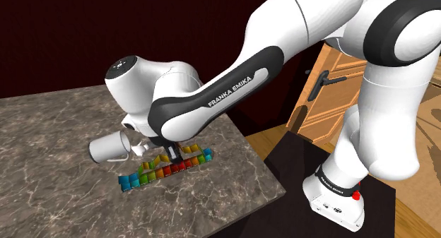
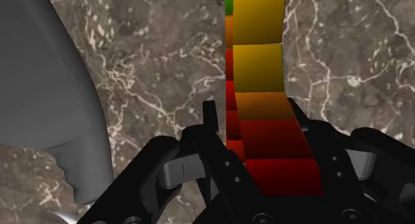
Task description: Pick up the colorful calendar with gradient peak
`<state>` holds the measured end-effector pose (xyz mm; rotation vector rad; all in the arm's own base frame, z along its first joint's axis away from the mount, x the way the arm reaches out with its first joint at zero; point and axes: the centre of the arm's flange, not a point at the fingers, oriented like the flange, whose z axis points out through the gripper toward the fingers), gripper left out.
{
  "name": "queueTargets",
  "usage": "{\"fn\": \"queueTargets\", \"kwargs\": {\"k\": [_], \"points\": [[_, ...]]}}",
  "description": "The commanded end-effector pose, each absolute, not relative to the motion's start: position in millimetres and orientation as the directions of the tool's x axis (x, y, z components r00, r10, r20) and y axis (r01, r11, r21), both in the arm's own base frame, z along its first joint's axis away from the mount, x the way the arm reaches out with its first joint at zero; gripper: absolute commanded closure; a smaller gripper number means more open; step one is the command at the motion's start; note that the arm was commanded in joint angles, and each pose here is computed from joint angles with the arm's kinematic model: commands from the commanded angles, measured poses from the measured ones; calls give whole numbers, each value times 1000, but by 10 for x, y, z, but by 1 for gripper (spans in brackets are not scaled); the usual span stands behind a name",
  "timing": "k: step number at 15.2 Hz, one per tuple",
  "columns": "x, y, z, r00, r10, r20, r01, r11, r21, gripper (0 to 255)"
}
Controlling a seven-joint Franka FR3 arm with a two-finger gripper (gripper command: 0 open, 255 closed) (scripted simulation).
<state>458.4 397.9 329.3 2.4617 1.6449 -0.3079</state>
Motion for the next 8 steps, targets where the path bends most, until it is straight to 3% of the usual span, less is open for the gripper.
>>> {"fn": "queueTargets", "kwargs": {"k": [1,8], "points": [[4569,3954,3225,371,888,-272,924,-382,16,255],[4598,3959,3220,371,888,-272,924,-382,16,255]]}}
